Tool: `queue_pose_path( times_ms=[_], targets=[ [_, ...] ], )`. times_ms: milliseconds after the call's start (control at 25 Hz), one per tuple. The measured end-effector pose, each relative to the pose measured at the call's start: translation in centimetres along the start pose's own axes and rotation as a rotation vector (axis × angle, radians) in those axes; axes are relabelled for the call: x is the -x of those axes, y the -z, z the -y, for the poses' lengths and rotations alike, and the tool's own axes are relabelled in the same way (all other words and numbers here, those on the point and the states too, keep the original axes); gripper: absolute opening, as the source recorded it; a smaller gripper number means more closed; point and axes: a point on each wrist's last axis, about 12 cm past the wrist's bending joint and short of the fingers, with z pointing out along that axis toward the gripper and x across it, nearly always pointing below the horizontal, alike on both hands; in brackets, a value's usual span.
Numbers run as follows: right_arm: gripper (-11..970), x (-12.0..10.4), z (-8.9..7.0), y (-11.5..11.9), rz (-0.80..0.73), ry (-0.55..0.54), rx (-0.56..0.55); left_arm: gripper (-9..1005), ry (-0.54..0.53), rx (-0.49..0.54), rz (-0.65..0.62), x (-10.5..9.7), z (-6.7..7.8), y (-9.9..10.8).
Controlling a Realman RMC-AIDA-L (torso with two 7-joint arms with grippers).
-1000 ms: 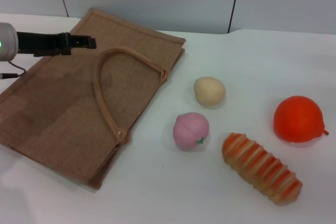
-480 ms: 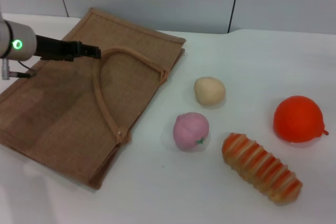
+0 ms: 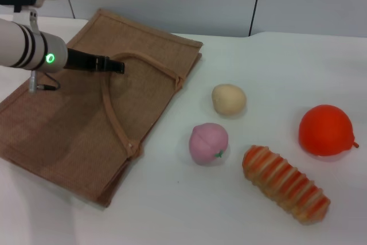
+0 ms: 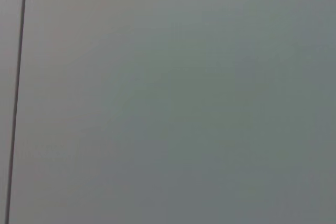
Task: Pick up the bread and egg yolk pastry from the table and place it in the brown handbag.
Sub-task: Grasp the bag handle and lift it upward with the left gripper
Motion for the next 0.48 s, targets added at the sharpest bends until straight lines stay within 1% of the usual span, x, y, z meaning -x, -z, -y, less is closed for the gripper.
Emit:
queue_pose_path(
  times_ms=[480],
  targets=[
    [860, 0.09, -0.09, -0.16, 0.003, 0.000, 0.003, 867, -0.032, 0.015, 0.002, -0.12, 0.68, -1.01]
  ],
)
